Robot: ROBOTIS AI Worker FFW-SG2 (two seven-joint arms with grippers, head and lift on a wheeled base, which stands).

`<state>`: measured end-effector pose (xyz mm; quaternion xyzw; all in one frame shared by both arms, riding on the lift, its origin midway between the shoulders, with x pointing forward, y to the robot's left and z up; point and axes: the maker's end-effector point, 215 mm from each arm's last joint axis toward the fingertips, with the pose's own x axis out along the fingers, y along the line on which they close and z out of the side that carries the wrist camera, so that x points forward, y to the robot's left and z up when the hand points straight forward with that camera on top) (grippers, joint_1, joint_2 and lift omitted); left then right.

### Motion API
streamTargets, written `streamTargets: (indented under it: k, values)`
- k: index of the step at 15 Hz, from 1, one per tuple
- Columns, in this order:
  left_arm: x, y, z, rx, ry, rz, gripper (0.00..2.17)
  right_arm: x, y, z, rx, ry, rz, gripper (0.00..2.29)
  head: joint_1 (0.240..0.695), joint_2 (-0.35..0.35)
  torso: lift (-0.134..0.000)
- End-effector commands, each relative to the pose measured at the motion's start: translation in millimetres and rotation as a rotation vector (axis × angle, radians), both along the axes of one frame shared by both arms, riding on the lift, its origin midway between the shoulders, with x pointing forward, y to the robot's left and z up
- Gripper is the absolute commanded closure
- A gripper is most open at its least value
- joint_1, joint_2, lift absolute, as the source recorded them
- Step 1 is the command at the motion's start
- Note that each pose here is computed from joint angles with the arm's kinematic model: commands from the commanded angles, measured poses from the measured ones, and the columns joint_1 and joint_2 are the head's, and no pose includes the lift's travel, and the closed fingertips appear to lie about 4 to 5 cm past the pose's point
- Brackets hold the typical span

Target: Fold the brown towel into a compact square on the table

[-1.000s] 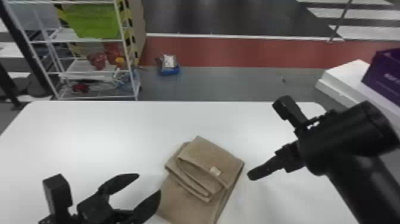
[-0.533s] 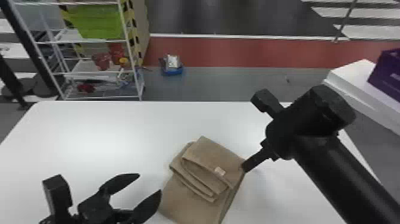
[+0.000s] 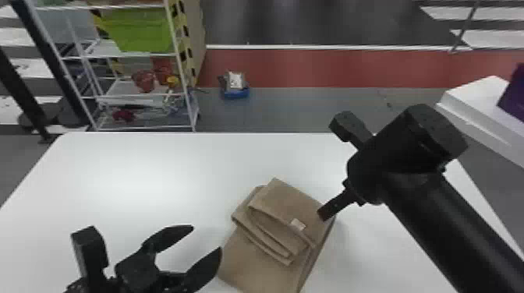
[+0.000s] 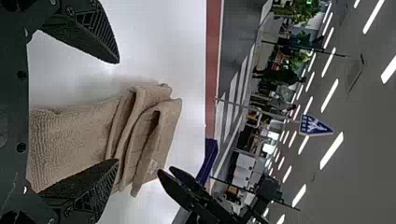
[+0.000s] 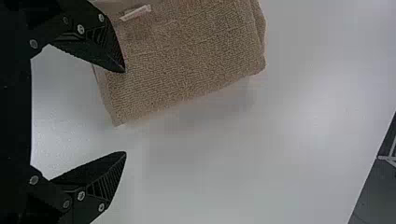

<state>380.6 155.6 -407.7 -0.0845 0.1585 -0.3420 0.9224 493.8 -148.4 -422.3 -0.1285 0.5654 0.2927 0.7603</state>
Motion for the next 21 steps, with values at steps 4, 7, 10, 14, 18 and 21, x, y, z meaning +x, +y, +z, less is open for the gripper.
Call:
streamTargets:
  k: [4,7,10,14,18,21]
  values:
    - [2.2,-1.8,1.2,-0.001,-0.002,0.000,0.14,-25.0,-26.1,-9.8,-0.019,-0.007,0.005,0.30,0.695,-0.007,-0.124]
    - [1.9,-2.3,-0.4,0.000,0.003,0.000,0.14,-33.9,-29.0,-14.7,-0.031,-0.007,0.016,0.30,0.695,-0.025,-0.124]
    - [2.7,-3.7,-0.1,-0.001,0.001,-0.003,0.14,-25.2,-17.6,-16.8,-0.060,-0.004,0.023,0.30,0.695,-0.028,-0.124]
    - [2.9,-0.3,0.1,0.000,0.001,0.001,0.14,-8.2,-2.2,-10.7,-0.069,0.000,0.024,0.30,0.695,-0.013,-0.124]
    - [2.7,0.5,-1.2,-0.001,0.002,0.003,0.14,1.0,10.9,-11.3,-0.088,0.016,0.025,0.30,0.695,0.013,-0.124]
    - [2.7,0.5,-1.2,-0.001,0.002,0.003,0.14,3.1,14.0,-14.6,-0.109,0.025,0.021,0.30,0.695,0.023,-0.124]
